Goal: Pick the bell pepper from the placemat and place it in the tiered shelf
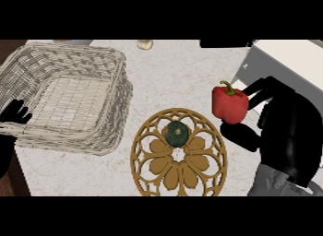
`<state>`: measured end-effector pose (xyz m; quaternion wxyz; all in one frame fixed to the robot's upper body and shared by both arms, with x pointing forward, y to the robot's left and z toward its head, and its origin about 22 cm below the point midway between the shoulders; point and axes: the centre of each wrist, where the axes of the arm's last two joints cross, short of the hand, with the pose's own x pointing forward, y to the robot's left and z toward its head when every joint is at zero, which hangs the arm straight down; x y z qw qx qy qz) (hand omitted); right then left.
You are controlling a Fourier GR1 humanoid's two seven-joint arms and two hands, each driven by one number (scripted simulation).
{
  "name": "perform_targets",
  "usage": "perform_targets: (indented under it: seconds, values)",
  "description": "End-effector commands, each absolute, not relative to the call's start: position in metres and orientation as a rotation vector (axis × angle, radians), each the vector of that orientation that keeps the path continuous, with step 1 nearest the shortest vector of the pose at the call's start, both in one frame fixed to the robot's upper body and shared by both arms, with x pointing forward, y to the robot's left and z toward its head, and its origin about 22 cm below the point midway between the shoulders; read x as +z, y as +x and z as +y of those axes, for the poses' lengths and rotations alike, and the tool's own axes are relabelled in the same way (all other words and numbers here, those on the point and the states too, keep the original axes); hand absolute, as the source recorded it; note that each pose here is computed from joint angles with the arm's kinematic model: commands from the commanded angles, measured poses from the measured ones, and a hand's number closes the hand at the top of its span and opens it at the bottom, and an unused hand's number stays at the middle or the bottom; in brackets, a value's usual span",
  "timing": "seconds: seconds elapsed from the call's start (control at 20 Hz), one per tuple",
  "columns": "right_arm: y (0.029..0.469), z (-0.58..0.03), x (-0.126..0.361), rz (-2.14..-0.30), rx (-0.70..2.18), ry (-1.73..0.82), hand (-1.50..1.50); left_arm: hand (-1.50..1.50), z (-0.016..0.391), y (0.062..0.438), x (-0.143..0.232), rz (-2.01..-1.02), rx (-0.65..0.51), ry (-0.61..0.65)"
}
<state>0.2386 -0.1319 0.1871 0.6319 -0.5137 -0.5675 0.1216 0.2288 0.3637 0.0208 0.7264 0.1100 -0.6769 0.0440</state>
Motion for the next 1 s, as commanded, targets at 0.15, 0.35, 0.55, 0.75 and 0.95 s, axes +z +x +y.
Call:
perform_targets:
  seconds: [0.15,0.35,0.55,0.75,0.95]
  values:
    - [0.206,-0.146,0.241,-1.275,0.115,-1.225,1.5,0.0,0.363,0.224,0.008,-1.339,-0.007,0.279]
    - [0.203,-0.148,0.256,-1.286,0.095,-1.323,1.5,0.0,0.361,0.214,-0.005,-1.319,-0.006,0.277]
    - [0.223,-0.15,0.273,-1.22,0.052,-1.451,1.5,0.0,0.369,0.215,0.009,-1.333,-0.012,0.282]
    - [0.234,-0.162,0.284,-1.163,0.092,-1.499,1.5,0.0,0.354,0.221,0.004,-1.35,-0.016,0.286]
    - [0.24,-0.166,0.295,-1.124,0.115,-1.528,1.5,0.0,0.353,0.217,-0.005,-1.323,-0.007,0.269]
